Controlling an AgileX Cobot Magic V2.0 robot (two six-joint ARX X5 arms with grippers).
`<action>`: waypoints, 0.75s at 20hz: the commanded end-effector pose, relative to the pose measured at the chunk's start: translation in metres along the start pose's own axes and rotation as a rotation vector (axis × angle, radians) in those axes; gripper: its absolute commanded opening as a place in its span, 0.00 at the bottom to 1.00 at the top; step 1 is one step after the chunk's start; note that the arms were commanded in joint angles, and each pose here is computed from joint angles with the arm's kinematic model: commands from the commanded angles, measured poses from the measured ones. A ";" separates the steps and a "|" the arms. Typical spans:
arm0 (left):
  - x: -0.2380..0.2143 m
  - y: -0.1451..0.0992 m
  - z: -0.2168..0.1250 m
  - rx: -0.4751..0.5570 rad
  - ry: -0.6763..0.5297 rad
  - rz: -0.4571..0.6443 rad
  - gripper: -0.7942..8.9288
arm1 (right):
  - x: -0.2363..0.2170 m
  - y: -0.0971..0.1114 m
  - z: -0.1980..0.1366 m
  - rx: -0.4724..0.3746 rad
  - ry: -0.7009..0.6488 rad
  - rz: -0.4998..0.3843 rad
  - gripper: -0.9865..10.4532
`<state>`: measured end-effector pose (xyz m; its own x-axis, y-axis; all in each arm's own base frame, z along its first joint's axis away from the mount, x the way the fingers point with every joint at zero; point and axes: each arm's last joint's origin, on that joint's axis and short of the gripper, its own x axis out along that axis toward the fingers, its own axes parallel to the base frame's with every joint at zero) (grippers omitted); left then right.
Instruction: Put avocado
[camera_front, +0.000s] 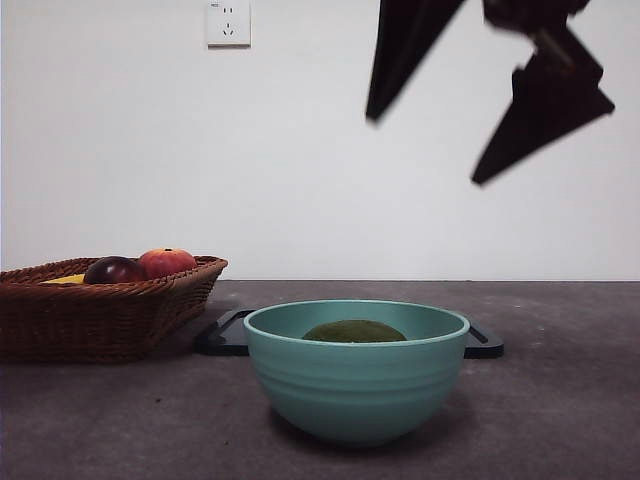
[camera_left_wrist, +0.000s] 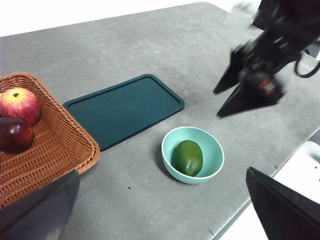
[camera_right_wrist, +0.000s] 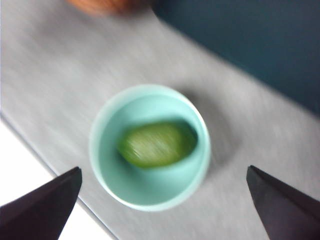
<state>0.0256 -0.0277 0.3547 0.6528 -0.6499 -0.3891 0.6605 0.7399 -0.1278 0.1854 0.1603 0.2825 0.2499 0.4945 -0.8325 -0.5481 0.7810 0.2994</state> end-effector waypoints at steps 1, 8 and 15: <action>-0.002 -0.001 0.003 0.012 -0.022 -0.007 0.62 | 0.016 -0.001 0.007 0.023 0.087 -0.070 0.54; -0.002 -0.001 0.003 0.012 -0.022 -0.007 0.62 | 0.065 -0.012 0.009 0.052 0.251 -0.132 0.54; -0.002 -0.001 0.003 0.012 -0.022 -0.007 0.62 | 0.102 -0.022 0.006 0.074 0.354 -0.156 0.44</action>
<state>0.0256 -0.0277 0.3547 0.6526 -0.6502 -0.3891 0.6609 0.7396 -0.1274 0.2250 0.1908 0.1935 0.0200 0.2135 -0.9767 -0.4655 0.8666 0.1799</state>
